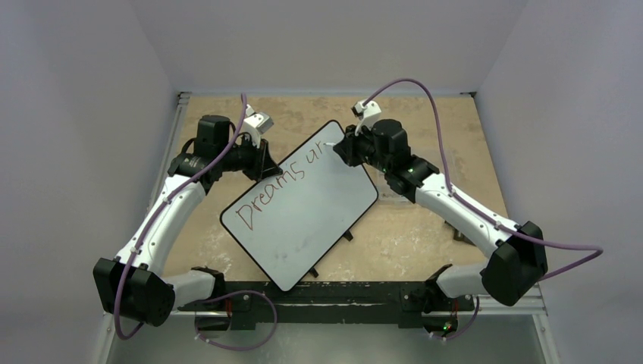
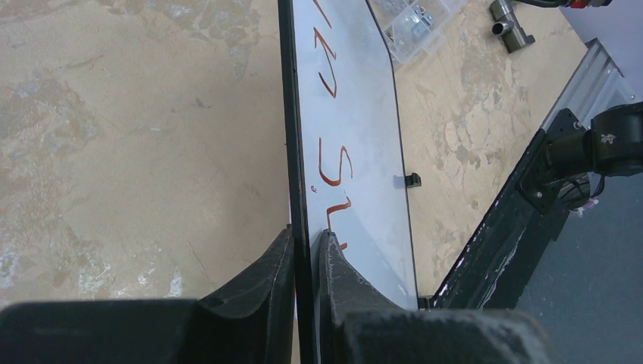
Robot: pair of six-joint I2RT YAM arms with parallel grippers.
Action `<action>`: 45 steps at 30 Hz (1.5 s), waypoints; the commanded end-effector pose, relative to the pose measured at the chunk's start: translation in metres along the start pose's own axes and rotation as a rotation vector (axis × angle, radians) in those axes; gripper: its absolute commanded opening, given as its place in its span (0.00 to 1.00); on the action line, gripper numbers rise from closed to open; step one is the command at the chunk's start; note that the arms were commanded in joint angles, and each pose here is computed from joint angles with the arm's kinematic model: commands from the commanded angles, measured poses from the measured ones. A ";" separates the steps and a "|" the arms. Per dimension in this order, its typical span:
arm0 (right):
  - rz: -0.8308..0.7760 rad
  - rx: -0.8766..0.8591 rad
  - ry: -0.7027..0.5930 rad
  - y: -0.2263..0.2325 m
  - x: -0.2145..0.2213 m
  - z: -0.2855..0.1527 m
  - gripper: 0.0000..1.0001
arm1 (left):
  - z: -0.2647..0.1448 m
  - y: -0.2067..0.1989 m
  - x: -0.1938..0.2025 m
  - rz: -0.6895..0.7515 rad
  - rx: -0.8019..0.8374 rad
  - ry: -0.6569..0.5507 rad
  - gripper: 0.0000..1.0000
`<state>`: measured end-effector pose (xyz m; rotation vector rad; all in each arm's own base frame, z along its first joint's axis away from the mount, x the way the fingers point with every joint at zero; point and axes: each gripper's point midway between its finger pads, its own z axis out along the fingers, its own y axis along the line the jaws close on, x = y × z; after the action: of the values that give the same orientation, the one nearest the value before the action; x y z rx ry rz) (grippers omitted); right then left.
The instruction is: Write a sentence on the whiteboard
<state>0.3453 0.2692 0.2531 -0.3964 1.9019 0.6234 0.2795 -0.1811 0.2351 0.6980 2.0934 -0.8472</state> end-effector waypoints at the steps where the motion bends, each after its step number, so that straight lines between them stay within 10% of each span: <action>1: -0.001 0.046 -0.018 -0.012 -0.005 0.004 0.00 | -0.002 -0.016 -0.011 0.087 0.059 -0.027 0.00; 45: 0.034 -0.076 -0.006 0.005 0.008 0.004 0.00 | -0.002 -0.016 -0.011 0.087 0.059 -0.027 0.00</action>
<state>0.3500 0.2741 0.2487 -0.4042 1.8909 0.6784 0.2798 -0.1788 0.2327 0.6884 2.1086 -0.8319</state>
